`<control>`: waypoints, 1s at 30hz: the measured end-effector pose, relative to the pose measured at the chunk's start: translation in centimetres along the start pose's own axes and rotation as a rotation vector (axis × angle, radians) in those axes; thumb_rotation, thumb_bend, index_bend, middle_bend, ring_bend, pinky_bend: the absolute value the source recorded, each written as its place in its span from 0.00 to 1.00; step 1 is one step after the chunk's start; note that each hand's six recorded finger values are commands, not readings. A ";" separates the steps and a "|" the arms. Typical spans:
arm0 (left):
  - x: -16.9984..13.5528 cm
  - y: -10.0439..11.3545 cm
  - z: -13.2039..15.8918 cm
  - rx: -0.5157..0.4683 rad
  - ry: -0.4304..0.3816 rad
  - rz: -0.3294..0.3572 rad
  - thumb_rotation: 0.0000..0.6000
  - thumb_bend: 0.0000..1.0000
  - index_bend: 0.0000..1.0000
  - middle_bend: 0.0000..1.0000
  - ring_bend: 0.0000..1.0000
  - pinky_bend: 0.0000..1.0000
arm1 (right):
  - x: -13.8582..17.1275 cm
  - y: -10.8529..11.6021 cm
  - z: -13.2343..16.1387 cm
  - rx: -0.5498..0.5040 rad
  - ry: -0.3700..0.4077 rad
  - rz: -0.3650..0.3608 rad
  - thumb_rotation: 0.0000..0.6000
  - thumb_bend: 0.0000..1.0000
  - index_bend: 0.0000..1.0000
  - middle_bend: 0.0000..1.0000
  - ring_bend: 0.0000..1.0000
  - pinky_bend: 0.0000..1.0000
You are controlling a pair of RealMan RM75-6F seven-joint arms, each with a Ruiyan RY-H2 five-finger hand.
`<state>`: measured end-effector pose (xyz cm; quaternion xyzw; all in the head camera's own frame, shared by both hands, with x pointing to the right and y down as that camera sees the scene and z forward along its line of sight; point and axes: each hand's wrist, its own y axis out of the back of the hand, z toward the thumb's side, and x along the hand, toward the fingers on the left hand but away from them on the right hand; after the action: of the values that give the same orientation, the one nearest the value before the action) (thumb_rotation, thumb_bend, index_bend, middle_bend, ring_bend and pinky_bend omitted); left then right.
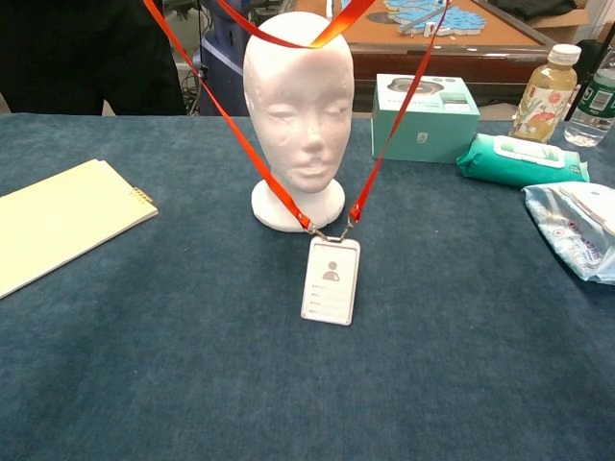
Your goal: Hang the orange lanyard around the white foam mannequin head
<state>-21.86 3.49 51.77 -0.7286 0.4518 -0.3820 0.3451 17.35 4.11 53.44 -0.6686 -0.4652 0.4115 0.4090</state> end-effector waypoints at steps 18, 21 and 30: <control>5.2 -0.4 -1.7 0.052 0.110 -0.023 1.00 0.36 0.62 0.33 0.23 0.16 | -3.6 -0.5 -2.2 0.022 -0.118 -0.016 1.00 0.56 0.63 0.28 0.11 0.04; 6.0 -0.6 -2.0 0.061 0.125 -0.027 1.00 0.36 0.62 0.33 0.23 0.16 | -4.4 -0.7 -2.1 0.020 -0.132 -0.016 1.00 0.56 0.63 0.28 0.11 0.04; 8.1 -1.6 -2.6 0.075 0.167 -0.044 1.00 0.36 0.62 0.33 0.23 0.14 | -6.0 -1.5 -2.2 0.037 -0.173 -0.013 1.00 0.56 0.63 0.28 0.11 0.04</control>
<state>-21.04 -3.87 56.33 -0.6908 0.4480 -0.4654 0.3248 17.59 -1.65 56.57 -0.6198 -0.4953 0.4735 0.3824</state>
